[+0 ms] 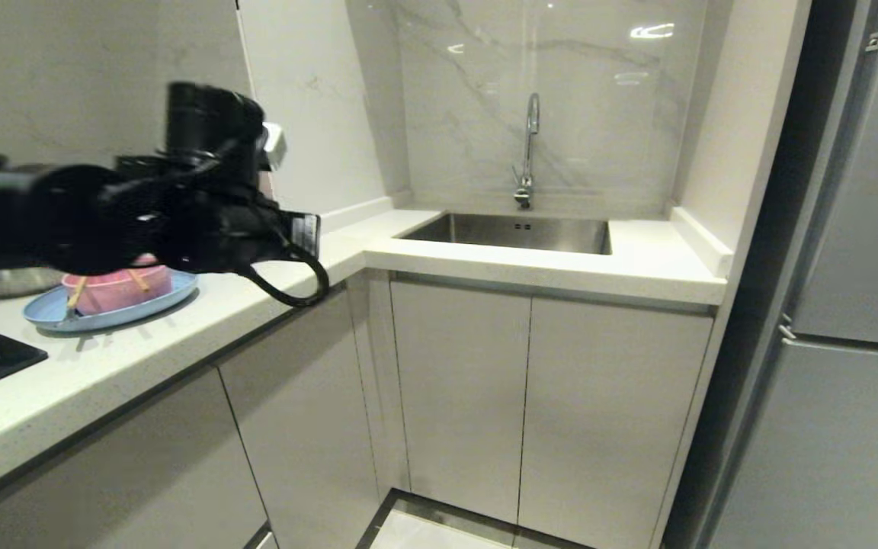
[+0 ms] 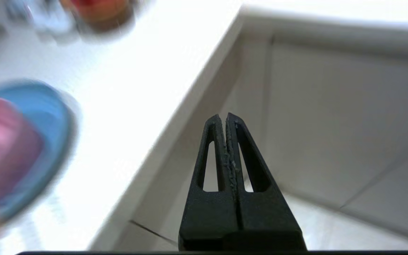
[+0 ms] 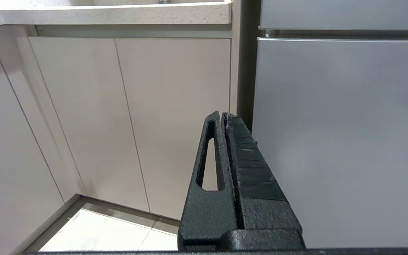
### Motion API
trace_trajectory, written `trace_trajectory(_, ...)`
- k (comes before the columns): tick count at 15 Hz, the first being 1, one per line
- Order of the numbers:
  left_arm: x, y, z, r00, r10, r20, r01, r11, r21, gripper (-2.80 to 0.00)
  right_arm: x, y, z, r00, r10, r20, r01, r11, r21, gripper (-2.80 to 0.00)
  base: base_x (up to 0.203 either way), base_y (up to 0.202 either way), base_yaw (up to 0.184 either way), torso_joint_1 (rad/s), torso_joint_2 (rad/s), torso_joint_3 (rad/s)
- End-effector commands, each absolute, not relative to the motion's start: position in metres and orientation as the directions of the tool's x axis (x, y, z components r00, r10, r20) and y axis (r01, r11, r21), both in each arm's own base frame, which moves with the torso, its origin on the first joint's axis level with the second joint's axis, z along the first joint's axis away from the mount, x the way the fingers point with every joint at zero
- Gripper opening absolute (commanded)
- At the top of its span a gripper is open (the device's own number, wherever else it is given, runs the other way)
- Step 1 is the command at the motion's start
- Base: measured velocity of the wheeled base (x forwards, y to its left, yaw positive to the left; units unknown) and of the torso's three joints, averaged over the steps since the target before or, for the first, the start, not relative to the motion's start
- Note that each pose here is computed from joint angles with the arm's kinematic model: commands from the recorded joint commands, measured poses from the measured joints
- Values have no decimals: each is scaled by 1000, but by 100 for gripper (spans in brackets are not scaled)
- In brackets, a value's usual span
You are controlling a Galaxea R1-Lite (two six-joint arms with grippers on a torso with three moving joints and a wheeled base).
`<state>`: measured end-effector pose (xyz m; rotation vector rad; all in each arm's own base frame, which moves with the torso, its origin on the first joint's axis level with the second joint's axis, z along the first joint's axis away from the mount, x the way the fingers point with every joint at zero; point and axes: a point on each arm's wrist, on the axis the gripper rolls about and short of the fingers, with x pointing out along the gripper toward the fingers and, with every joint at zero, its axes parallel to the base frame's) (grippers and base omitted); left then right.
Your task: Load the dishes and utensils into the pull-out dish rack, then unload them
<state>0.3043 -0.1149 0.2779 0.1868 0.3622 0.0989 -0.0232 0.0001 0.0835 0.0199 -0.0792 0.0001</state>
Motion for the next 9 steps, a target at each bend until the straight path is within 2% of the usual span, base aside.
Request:
trace_trajectory(1, 218, -75, 344, 987, 34, -157, -18, 994, 105, -280, -21, 0, 76, 998, 0, 55, -1, 1000, 20, -280, 0, 0, 0, 0, 0, 0)
trace_trajectory(3, 167, -44, 354, 994, -69, -89, 83, 983, 162, -280, -21, 0, 76, 998, 0, 55, -1, 1000, 20, -280, 0, 0, 0, 0, 0, 0)
trace_trajectory(5, 119, -18, 351, 994, -108, -26, 111, 964, 242, -280, -21, 0, 76, 998, 0, 55, -1, 1000, 20, -280, 0, 0, 0, 0, 0, 0)
trace_trajectory(9, 40, -1, 320, 996, -62, 68, 38, 952, 304, -280, -21, 0, 76, 998, 0, 55, -1, 1000, 20, -280, 0, 0, 0, 0, 0, 0)
